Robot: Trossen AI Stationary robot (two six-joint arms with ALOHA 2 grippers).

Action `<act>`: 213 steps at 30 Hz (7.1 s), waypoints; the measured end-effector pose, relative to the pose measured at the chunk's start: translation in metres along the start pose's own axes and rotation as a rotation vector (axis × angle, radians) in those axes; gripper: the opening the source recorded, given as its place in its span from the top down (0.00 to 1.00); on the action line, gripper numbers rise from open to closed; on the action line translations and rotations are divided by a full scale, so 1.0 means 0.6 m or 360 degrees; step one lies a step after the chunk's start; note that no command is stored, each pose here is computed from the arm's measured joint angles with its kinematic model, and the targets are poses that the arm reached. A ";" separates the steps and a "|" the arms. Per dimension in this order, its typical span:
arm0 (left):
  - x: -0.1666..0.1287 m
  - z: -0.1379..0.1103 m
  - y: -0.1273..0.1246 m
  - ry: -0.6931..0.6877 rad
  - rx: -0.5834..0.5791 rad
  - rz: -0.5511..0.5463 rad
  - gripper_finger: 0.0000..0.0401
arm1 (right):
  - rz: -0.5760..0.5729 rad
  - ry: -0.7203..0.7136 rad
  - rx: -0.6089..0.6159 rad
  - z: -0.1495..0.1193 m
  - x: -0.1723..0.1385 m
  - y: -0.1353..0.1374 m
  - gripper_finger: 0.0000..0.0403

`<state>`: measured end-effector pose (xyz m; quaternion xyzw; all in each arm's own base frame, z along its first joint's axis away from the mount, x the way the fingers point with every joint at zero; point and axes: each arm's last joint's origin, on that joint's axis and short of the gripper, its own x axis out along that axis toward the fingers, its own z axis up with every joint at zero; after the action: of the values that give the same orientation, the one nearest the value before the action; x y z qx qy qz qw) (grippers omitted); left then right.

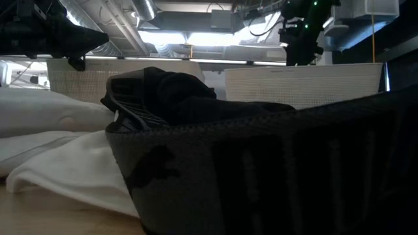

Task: Sort clothes
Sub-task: Put the blue shorts into the right white bin

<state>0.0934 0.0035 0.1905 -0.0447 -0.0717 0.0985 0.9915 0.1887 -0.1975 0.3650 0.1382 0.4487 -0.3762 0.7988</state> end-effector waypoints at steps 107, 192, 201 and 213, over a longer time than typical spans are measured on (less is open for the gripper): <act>0.000 0.000 0.000 0.0002 -0.0012 0.0000 0.98 | 0.0475 0.0397 -0.0734 -0.376 0.081 0.320 0.88; 0.000 0.000 0.000 0.0003 -0.0012 0.0000 0.98 | -0.0320 0.0165 -0.0512 -0.113 0.030 0.115 0.85; 0.000 0.000 0.000 0.0003 -0.0012 0.0000 0.98 | -0.0235 0.0176 -0.0508 -0.115 0.032 0.117 0.55; 0.000 0.000 0.000 0.0002 -0.0018 -0.0001 0.98 | -0.0243 0.0185 -0.0524 -0.110 0.023 0.115 0.29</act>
<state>0.0934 0.0034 0.1904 -0.0503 -0.0716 0.0978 0.9913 0.2025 -0.1201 0.3087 -0.0074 0.5587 -0.3485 0.7525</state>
